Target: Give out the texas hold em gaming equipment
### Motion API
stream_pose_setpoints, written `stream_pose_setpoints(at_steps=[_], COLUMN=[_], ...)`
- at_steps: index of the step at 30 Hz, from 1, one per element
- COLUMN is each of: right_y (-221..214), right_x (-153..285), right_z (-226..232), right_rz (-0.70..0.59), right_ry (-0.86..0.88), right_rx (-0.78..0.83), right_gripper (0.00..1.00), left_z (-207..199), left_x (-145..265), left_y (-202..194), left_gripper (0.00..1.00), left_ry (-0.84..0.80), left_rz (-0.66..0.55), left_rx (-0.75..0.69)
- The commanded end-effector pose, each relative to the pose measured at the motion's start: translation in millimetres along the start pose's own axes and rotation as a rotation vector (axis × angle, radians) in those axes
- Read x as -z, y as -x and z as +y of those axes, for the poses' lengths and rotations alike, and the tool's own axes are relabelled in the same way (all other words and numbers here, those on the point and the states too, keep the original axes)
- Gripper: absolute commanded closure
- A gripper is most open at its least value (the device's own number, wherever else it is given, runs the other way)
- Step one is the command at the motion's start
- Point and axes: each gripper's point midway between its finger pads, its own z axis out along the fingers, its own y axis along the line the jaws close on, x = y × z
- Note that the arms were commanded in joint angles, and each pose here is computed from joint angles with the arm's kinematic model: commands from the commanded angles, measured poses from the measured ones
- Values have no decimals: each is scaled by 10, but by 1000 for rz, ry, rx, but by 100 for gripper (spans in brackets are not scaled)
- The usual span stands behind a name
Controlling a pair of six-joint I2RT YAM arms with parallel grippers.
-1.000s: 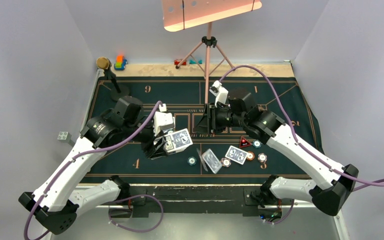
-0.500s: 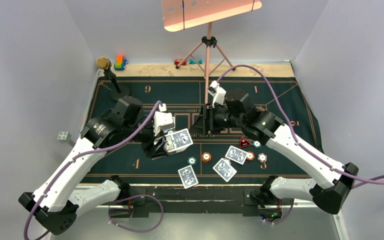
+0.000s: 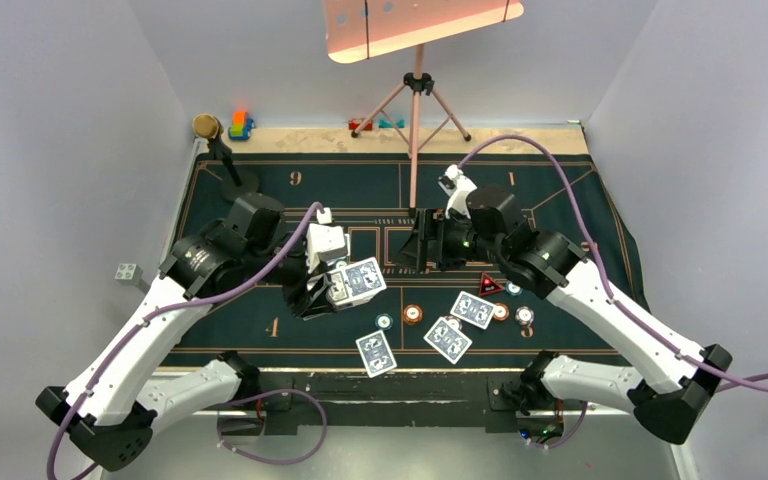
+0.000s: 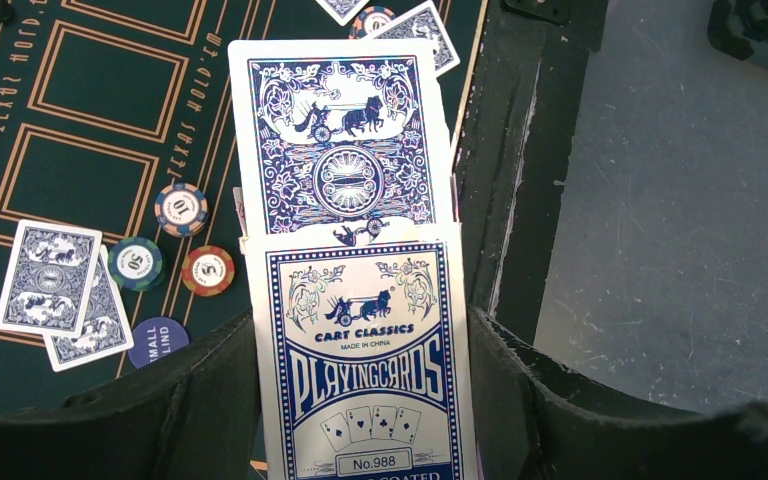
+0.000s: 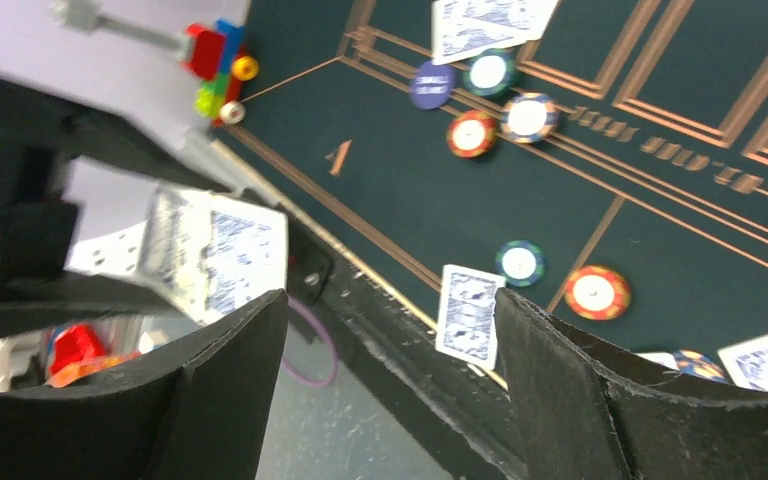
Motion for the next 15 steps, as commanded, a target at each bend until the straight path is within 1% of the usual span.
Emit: stream_pose_setpoints(at_steps=[1,5,8,10,11,15], right_y=[-165,-595,-953,-1113,-1228,-1416], right_x=[-22,-124,-171,-166,-152,-130], right_z=[-701,-1241,-1514,-1684,-1762,-1884], right_rz=[14,85,157,166,185,192], right_ry=[-274,-426,-495,-546,-566,-587], right_rx=[-74,-148,-197,-222,-236,-274], right_gripper=[20,21,21,20,20,19], left_z=[-45,-49,-47,-52,-51,-42], left_x=[47,58,58,58,56,50], left_y=[115,119,112,110,107,104], left_gripper=[100,100,100,100,100,100], left_ry=[-11,-9,-9,-11,-11,-11], left_rz=[-52,-52,-50,-50,-48,-46], left_rx=[-30,-33,-33,-33,-32,-32])
